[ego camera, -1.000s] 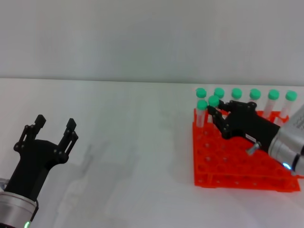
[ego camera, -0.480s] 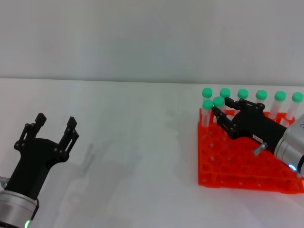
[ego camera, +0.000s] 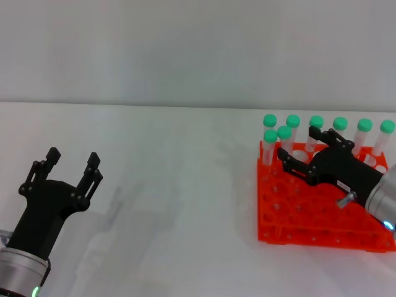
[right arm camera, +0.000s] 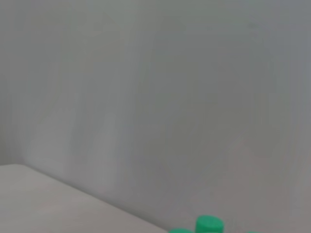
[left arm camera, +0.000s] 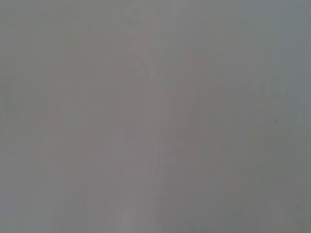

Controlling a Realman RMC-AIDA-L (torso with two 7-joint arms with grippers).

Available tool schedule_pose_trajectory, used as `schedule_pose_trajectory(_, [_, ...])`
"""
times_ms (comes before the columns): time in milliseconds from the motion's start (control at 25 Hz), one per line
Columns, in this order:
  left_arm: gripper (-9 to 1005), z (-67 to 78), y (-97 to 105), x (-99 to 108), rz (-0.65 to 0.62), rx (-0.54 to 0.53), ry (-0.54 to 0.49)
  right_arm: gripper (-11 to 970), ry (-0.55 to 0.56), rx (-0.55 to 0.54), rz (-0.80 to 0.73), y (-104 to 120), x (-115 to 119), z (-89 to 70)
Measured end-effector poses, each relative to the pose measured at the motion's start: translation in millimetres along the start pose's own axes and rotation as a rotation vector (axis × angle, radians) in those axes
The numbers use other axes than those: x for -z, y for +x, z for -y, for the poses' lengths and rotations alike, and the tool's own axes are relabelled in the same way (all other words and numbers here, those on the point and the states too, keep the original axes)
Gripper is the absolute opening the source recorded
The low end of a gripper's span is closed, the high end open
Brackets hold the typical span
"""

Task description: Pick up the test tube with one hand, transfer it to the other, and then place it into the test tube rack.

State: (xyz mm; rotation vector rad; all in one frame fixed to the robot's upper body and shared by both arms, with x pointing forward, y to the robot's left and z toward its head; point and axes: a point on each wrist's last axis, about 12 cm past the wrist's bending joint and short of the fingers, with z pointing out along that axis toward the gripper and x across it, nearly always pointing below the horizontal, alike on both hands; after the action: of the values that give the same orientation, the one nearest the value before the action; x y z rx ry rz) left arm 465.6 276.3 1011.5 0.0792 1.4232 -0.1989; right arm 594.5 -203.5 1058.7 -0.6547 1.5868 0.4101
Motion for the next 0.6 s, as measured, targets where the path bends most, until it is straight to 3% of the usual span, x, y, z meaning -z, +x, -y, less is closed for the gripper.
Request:
schedule_pose_trajectory(80, [760,0.0,0,0,0.0,0.0,0.0,797,0.008,-0.006,0.004,1,3,0.6])
schedule_pose_trajectory(280, [760,0.0,0,0,-0.001,0.0,0.0,832,0.009,-0.023,0.041,5,17,0.2])
schedule_pose_trajectory(600, [760,-1.8,0,1,0.0,0.002,-0.015,873,0.072,-0.073,0.186,14,65,6.7])
